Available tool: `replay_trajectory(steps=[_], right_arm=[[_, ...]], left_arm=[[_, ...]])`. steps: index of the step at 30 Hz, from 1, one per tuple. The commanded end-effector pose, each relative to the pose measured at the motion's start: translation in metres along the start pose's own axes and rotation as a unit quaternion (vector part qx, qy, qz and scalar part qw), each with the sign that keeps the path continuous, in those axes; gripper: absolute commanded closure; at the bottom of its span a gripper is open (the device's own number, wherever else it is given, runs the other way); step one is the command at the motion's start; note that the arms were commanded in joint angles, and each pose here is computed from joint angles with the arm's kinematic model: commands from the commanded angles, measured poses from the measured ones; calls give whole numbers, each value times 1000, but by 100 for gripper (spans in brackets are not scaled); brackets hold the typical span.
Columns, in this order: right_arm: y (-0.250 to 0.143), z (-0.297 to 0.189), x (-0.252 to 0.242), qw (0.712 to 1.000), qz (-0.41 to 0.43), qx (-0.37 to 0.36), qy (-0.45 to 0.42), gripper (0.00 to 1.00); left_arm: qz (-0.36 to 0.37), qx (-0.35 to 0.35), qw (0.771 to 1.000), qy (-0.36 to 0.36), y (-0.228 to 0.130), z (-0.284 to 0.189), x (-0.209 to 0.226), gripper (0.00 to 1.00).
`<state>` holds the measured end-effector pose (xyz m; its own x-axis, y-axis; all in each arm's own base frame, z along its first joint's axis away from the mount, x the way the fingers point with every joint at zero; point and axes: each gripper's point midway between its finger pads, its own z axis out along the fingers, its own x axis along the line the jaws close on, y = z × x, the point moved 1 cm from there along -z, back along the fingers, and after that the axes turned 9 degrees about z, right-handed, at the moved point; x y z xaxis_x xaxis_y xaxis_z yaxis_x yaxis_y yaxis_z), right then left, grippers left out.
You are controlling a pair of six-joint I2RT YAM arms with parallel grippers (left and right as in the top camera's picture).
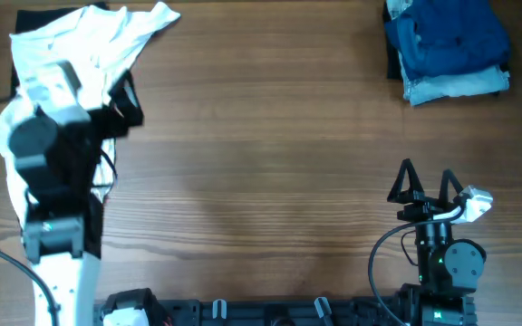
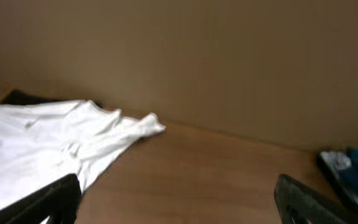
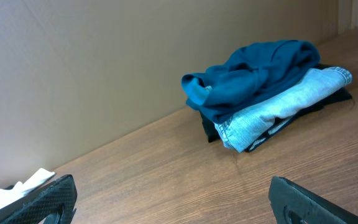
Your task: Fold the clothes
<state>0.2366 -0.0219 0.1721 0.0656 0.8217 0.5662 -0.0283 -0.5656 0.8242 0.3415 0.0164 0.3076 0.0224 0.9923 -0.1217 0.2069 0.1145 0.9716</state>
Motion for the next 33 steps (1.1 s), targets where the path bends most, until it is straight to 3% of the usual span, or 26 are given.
replay_trajectory(steps=[1, 6, 16, 30, 33], right_arm=[[1, 0, -1, 1000, 2, -4, -2, 0], [1, 0, -1, 1000, 2, -4, -2, 0], [1, 0, -1, 1000, 2, -4, -2, 0], [1, 0, -1, 1000, 2, -4, -2, 0], [1, 0, -1, 1000, 2, -4, -2, 0]], left_arm=[[13, -17, 999, -24, -35, -19, -14, 0], [20, -54, 998, -37, -76, -47, -19, 0], [32, -130, 990, -43, -113, -79, -19, 0], [33, -155, 986, -49, -127, -83, -19, 0], [28, -123, 991, -46, -142, -78, -17, 0]])
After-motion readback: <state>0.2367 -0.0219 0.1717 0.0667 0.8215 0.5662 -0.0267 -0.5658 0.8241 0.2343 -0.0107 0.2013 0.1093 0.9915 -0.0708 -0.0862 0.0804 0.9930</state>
